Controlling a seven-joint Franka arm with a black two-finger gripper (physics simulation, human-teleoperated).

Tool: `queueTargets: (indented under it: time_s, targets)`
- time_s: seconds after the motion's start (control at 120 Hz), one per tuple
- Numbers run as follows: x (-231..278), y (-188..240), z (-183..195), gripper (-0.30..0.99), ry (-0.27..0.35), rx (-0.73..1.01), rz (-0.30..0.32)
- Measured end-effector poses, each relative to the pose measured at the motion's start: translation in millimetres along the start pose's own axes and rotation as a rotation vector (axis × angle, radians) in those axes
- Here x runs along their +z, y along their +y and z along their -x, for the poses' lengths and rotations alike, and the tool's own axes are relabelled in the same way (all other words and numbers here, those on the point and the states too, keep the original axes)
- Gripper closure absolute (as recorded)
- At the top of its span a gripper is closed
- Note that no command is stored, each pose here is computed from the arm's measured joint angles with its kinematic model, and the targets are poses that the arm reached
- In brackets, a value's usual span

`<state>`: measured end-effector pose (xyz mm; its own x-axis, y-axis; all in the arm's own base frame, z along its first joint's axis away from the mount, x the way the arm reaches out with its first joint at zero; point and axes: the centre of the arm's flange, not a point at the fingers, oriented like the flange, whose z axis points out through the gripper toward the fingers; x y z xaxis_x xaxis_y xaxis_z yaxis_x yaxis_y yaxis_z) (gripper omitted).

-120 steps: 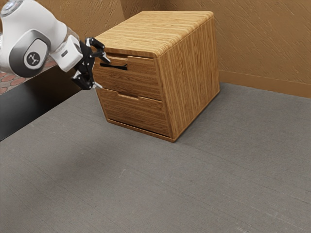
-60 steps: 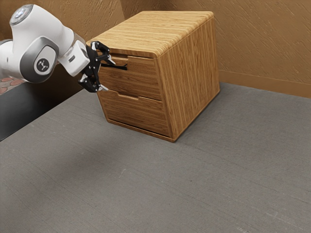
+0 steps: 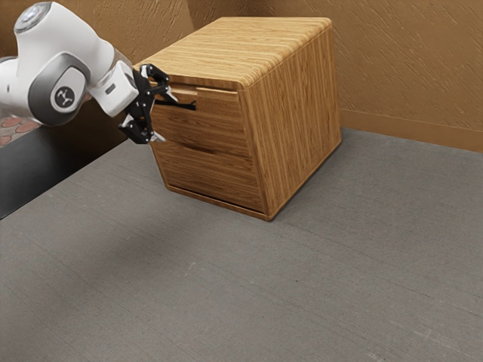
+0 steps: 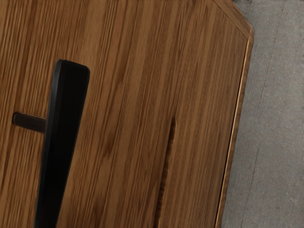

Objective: Pull the drawer handle with one arm to open the drawer

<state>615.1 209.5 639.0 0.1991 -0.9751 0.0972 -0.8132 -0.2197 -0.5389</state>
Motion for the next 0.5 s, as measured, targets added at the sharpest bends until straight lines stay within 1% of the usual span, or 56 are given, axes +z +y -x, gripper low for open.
queueTargets:
  time_s: [0.233,0.425,0.5]
  targets:
    - [-1,3,-4,0.02,-0.001,-0.005,0.032]
    - [-6,6,5,0.15,-0.021,-0.026,0.040]
    - [-7,6,6,0.16,-0.019,-0.031,0.042]
